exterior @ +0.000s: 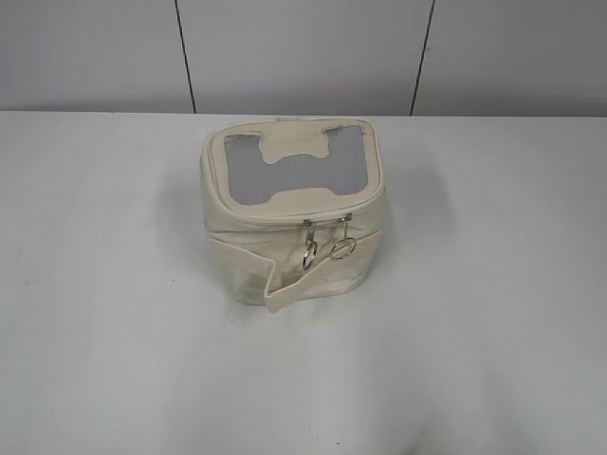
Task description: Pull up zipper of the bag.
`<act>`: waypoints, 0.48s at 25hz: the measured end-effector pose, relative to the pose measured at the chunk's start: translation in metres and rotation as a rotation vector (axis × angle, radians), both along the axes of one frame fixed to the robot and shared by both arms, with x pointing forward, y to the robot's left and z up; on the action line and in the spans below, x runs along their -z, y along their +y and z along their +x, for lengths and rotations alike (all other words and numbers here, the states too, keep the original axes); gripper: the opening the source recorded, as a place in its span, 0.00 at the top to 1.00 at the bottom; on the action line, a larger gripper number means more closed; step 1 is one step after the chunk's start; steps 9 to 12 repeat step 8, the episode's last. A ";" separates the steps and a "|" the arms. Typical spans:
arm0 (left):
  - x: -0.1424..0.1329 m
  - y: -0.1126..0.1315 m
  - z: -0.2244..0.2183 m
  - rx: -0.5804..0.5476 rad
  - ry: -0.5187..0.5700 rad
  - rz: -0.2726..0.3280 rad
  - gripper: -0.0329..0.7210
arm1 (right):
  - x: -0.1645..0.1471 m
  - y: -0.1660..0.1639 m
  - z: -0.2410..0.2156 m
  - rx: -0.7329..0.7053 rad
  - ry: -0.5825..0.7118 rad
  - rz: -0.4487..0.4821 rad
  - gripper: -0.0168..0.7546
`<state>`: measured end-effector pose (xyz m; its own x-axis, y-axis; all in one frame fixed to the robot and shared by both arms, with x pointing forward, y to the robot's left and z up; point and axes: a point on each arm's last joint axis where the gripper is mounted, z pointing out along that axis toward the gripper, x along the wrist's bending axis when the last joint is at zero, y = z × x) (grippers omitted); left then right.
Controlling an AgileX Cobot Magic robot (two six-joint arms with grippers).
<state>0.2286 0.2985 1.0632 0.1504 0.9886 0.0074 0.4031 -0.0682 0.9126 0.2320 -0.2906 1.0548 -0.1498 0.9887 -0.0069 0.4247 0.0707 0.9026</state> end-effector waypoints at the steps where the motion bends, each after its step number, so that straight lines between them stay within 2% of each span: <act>1: 0.000 0.000 0.000 0.000 0.000 0.000 0.58 | 0.000 0.000 0.000 0.000 0.000 0.000 0.22; 12: 0.000 0.000 0.000 0.000 0.000 0.000 0.61 | 0.000 0.000 0.000 0.000 0.000 0.000 0.22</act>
